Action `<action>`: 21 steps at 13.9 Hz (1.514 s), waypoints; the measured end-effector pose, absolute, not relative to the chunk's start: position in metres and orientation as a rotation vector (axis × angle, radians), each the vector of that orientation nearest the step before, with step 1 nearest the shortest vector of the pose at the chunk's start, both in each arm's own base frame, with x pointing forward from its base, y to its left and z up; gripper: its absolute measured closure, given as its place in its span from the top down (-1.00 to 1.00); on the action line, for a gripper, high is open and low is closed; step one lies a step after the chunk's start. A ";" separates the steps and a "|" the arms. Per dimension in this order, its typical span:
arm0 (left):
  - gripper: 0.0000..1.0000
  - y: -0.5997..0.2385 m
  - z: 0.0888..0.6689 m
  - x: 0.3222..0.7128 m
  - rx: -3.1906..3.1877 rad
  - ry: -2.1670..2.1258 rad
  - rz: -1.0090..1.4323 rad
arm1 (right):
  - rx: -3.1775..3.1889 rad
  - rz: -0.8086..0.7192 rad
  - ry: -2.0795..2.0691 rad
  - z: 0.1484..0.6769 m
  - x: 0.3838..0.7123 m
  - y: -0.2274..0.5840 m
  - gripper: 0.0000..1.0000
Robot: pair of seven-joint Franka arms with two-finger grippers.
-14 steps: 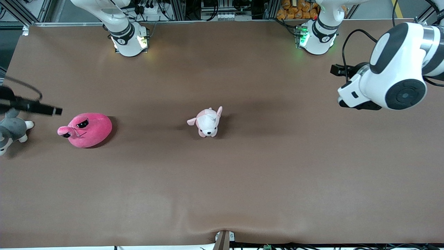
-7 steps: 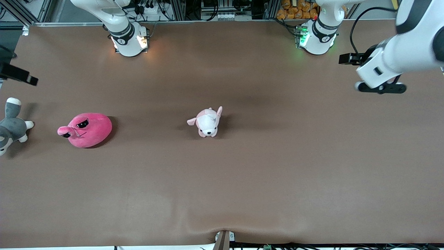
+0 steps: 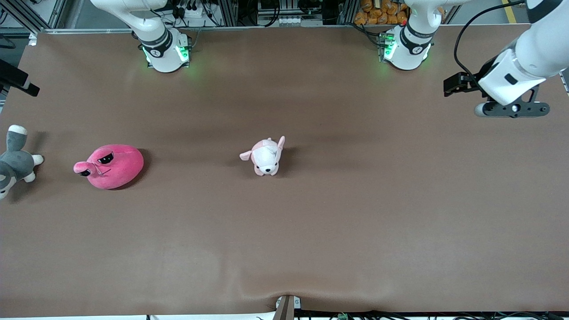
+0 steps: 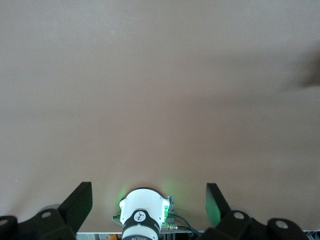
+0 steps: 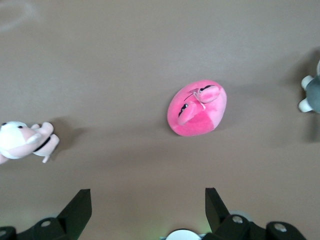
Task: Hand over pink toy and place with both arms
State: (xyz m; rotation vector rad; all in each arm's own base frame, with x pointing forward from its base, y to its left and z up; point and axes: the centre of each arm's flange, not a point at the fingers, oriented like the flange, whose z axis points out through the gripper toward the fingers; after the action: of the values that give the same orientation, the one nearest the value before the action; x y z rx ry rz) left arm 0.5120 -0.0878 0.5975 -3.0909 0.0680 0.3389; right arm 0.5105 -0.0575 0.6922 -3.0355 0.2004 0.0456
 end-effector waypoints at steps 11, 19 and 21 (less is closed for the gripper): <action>1.00 -0.057 0.629 0.516 -3.135 0.062 0.161 | -3.119 0.096 0.177 0.688 0.506 -0.057 1.00; 1.00 -0.067 0.643 0.511 -3.116 0.077 0.058 | -3.120 0.097 0.164 0.688 0.506 -0.053 1.00; 1.00 -0.061 0.643 0.514 -3.099 0.066 0.028 | -3.121 0.098 0.161 0.688 0.507 -0.052 1.00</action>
State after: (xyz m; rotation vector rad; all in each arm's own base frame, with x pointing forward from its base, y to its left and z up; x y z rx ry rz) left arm 0.5143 -0.0606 0.6428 -3.0994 0.0659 0.0279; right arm 0.5066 -0.0516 0.6880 -3.1206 0.1606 0.0976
